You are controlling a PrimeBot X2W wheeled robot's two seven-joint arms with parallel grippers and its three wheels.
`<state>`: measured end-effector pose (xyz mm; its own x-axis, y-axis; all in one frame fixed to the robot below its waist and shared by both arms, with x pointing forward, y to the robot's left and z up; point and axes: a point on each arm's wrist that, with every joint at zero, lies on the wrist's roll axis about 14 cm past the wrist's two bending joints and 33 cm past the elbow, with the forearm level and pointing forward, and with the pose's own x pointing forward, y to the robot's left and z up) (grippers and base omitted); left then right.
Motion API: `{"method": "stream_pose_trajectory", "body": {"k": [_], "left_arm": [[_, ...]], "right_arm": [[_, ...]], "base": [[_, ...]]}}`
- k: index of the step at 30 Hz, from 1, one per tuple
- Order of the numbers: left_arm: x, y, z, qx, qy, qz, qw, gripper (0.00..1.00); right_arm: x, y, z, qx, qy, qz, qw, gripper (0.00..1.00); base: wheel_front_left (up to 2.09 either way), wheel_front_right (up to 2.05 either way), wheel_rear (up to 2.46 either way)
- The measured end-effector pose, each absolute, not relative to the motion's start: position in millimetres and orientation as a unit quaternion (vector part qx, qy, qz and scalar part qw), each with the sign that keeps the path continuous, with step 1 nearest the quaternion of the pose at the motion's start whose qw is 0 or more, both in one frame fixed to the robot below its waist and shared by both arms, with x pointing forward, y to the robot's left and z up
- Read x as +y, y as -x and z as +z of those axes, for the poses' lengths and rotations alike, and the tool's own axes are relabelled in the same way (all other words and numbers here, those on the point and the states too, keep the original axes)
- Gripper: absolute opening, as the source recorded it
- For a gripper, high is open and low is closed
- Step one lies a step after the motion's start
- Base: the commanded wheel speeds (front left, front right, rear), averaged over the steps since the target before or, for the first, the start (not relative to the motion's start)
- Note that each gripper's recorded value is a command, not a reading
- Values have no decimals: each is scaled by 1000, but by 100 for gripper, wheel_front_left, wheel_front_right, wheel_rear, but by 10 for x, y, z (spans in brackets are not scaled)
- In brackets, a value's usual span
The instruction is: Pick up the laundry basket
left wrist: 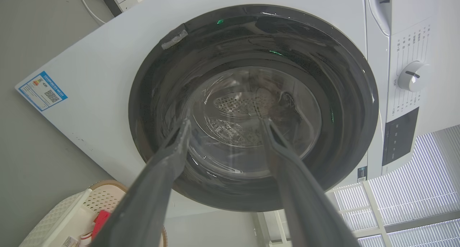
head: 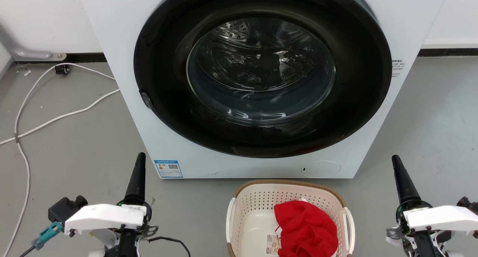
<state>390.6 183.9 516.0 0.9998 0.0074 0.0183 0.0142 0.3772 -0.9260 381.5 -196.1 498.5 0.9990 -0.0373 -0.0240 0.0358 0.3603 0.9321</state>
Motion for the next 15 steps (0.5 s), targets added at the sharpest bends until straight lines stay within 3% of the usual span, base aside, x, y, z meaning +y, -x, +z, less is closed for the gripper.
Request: {"method": "stream_pose_trajectory", "body": {"k": [15], "left_arm": [[1631, -3922, 5220, -7, 430, -23, 903, 100]], "right_arm": [[-1921, -3834, 5139, -20, -399, -3, 917, 100]], "base": [[0, 0, 0]]}}
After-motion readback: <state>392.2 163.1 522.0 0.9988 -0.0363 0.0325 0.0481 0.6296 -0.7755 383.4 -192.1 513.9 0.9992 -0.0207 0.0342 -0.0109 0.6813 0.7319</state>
